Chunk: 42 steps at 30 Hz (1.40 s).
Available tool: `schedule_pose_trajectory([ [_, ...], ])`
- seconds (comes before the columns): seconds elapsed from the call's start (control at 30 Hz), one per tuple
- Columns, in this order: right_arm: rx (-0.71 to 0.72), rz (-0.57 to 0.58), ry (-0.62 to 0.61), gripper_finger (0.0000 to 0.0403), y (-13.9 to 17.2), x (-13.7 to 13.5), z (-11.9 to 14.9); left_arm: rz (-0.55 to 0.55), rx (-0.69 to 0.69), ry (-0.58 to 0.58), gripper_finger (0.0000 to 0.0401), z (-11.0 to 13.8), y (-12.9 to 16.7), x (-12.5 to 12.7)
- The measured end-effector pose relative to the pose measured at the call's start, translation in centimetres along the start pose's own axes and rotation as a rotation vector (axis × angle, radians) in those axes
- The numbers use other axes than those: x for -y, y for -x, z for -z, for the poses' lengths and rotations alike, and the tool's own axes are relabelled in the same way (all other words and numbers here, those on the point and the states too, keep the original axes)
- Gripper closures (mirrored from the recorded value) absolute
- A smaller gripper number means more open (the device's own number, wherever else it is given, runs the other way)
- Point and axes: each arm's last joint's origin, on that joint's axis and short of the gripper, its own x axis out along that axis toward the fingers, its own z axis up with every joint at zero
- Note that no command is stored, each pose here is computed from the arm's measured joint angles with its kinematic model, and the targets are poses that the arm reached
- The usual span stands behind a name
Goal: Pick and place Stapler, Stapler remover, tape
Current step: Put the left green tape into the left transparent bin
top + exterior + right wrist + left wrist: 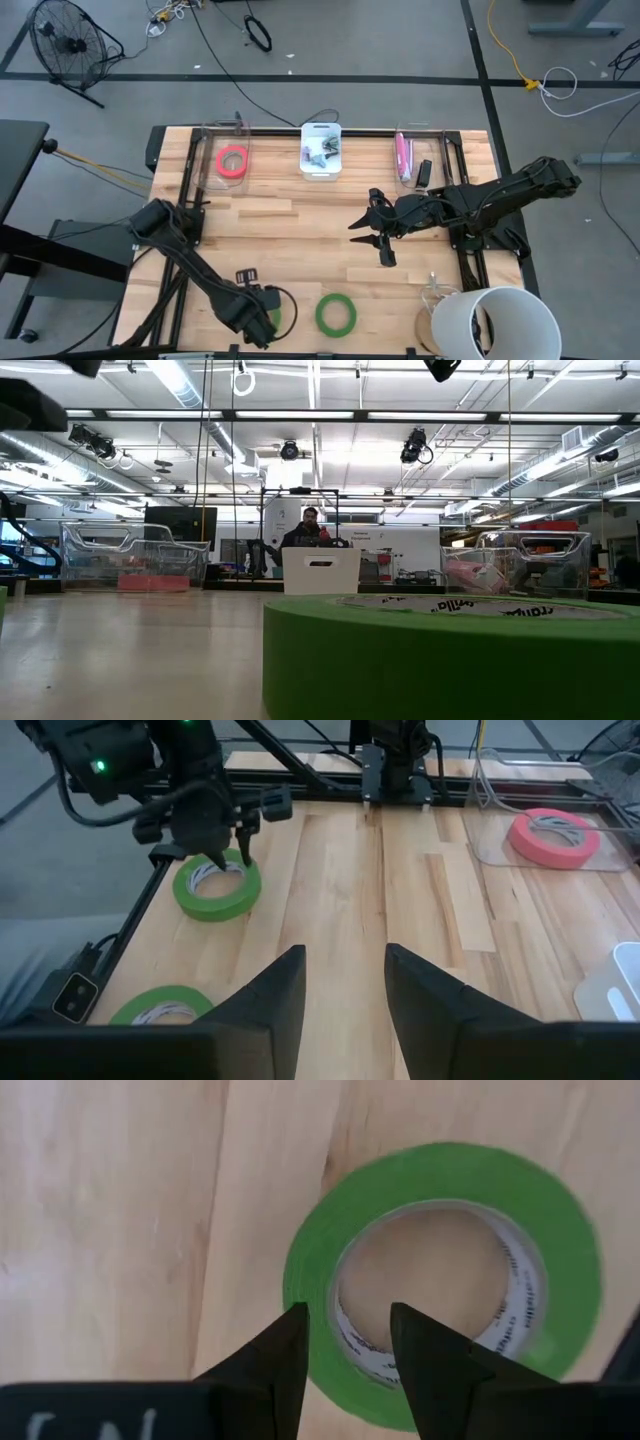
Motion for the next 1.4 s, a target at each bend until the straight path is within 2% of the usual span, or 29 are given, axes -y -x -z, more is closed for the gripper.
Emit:
schedule_pose_trajectory([
  [0.33,0.0,0.0,0.007,0.0266,0.0,0.0,0.0,-0.04,-0.056,0.0,0.0253,0.1,-2.2,0.5],
  [0.77,0.0,0.0,0.001,0.0266,0.0,0.0,0.0,-0.08,-0.069,-0.008,0.021,0.2,-2.2,0.1],
  [1.1,-0.001,-0.003,-0.001,0.0266,0.0,0.0,0.0,-0.144,-0.078,-0.003,0.0208,0.4,-2.1,-0.4],
  [1.2,-0.001,-0.003,-0.001,0.0266,0.0,0.0,0.0,-0.143,-0.07,0.036,0.0208,0.3,-2.2,-0.4],
  [1.4,-0.001,-0.009,-0.002,0.0266,0.0,0.0,0.0,-0.115,-0.052,0.042,0.0208,0.1,-2.2,-0.1],
])
